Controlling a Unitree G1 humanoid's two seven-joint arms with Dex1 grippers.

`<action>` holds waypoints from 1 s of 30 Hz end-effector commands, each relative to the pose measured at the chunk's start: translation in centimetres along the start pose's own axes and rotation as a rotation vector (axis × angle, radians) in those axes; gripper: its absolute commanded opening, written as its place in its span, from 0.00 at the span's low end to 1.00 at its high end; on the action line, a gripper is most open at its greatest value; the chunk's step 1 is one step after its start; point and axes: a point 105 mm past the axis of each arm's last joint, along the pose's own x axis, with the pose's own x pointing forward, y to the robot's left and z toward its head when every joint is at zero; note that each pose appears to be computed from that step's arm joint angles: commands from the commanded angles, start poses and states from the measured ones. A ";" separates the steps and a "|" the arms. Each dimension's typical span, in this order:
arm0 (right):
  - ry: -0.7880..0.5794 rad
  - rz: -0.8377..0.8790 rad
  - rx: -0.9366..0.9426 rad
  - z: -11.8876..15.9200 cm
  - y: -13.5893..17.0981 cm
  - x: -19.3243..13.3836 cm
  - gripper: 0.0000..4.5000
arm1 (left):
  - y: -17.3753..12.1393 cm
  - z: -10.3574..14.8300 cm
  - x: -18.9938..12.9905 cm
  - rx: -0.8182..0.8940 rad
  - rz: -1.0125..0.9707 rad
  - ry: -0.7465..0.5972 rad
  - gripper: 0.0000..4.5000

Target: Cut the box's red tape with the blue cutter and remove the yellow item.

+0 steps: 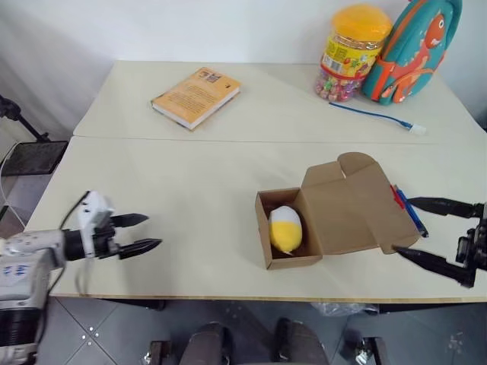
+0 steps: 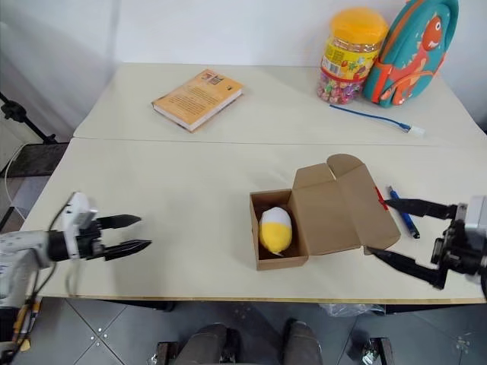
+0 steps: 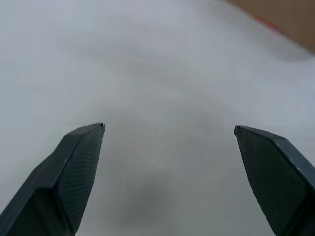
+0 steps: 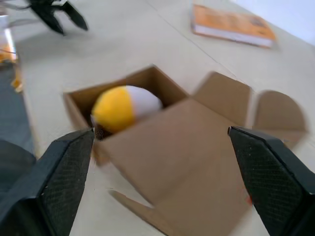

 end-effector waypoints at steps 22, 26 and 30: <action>-0.077 -0.282 -0.033 0.4 4.3 1.2 1.00 | -12.6 15.8 21.5 0.684 -0.648 0.243 1.00; -0.078 -0.277 -0.028 0.1 4.7 1.9 1.00 | -12.8 15.3 22.1 0.761 -0.658 0.287 0.96; -0.092 -0.281 -0.033 0.1 4.6 2.3 1.00 | -13.1 15.5 22.4 0.786 -0.666 0.274 0.72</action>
